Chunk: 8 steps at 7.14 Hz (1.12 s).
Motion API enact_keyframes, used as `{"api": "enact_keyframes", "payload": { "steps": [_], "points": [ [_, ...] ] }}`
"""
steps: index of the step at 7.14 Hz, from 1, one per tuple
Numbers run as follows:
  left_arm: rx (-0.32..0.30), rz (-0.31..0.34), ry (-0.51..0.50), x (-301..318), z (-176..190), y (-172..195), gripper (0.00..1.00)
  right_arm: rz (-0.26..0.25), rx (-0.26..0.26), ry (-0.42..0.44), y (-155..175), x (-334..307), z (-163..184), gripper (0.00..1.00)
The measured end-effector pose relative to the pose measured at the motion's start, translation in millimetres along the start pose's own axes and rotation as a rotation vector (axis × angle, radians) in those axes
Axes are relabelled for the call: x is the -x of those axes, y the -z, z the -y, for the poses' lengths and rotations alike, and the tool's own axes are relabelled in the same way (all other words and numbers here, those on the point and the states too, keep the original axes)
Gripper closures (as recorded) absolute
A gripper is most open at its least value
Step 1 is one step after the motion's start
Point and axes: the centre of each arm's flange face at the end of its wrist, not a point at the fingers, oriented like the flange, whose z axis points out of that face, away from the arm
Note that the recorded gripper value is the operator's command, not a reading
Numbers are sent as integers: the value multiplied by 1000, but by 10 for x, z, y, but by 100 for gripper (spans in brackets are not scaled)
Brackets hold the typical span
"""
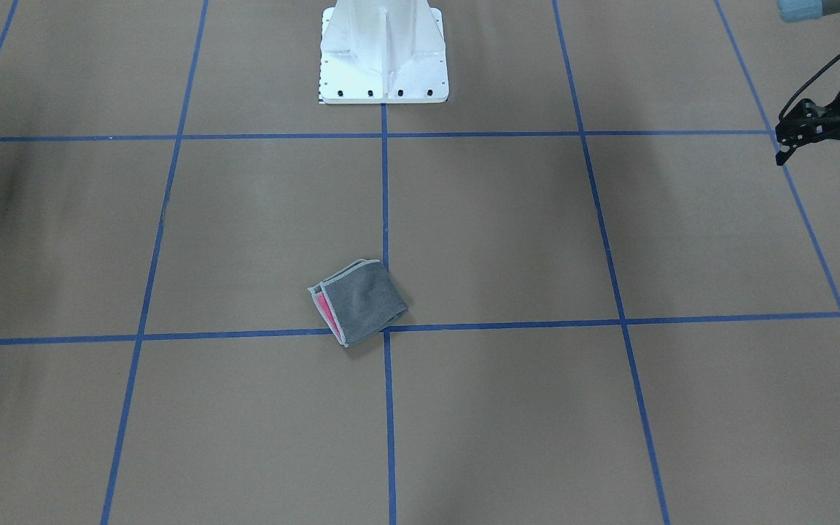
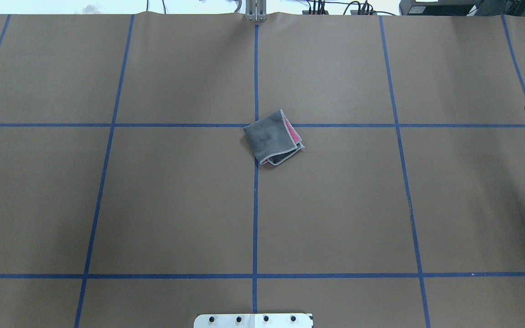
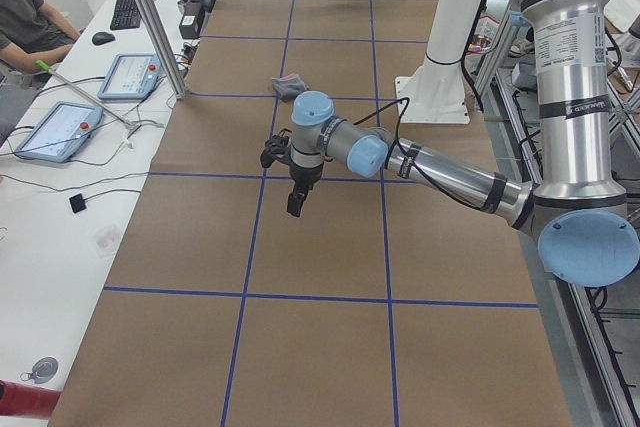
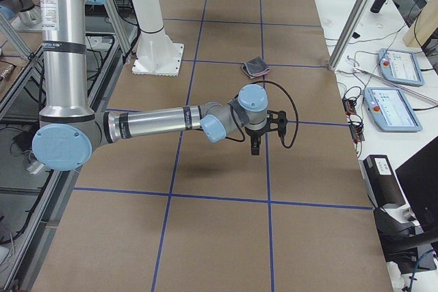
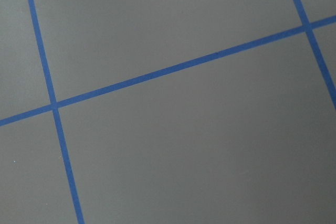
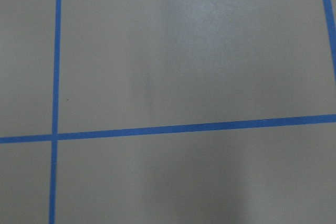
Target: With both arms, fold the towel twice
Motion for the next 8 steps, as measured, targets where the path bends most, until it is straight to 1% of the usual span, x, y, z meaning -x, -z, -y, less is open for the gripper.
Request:
{"api": "enact_keyframes", "payload": {
  "steps": [1,2,3,4,5,6,8],
  "points": [
    [4,-15,4,112,-40,16,0,-23,19,34,96,-126,19,0],
    [10,-19,22,235,-101,26,0,-35,39,49,165,-149,20,0],
    [22,-36,52,391,-153,51,0,-45,63,44,210,-87,33,0],
    [39,-73,90,548,-204,90,0,-53,85,27,253,1,74,0],
    [51,-95,135,678,-239,128,0,-59,100,14,260,54,88,0],
    [66,-106,171,756,-241,136,0,-63,109,9,242,82,87,0],
    [70,-109,191,790,-172,151,0,-63,115,7,227,100,84,0]
  ]
}}
